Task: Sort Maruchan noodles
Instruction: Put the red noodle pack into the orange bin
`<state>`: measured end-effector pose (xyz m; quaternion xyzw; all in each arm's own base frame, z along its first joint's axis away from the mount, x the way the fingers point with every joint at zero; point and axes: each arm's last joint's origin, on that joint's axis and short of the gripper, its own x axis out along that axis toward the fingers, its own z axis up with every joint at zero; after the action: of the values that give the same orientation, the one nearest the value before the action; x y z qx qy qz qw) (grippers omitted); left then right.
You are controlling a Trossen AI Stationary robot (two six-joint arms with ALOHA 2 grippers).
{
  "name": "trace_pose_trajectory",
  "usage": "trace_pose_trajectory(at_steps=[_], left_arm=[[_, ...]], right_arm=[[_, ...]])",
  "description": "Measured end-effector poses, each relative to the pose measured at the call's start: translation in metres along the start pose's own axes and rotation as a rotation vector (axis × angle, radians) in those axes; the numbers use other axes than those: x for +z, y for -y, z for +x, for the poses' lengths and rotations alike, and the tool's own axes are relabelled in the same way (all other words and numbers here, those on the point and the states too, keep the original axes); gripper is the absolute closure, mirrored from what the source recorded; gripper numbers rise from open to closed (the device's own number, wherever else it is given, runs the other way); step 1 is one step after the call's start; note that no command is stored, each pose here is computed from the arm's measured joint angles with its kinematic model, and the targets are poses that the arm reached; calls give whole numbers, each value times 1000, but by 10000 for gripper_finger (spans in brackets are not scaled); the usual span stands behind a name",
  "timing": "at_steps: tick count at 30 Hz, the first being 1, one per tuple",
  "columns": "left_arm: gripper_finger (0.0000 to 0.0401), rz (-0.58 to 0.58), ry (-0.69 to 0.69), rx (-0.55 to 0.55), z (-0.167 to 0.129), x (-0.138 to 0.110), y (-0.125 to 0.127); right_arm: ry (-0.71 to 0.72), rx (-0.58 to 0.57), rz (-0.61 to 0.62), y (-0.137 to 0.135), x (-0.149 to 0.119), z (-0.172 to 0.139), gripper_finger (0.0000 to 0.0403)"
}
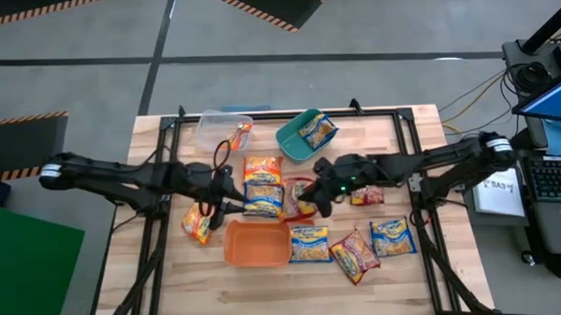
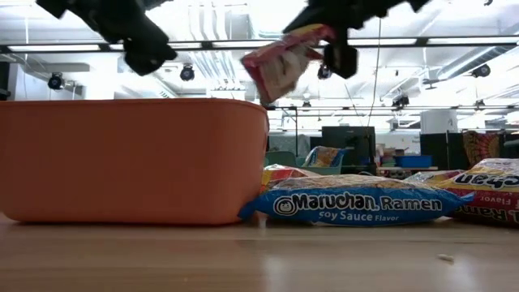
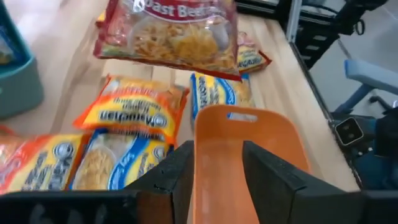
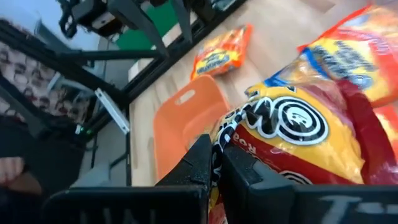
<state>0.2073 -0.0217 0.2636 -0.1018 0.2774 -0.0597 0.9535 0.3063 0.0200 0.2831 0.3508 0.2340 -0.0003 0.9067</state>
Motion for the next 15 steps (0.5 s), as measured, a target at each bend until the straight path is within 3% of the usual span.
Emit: trace_pose_trajectory(at_steps=[5, 15], left_arm=[[295, 0, 28, 7, -11, -3, 18], [313, 71, 81, 100, -15, -16, 59]], right_arm=[[-128, 32, 7, -22, 17, 24, 394], [-316, -63, 139, -58, 23, 63, 394]])
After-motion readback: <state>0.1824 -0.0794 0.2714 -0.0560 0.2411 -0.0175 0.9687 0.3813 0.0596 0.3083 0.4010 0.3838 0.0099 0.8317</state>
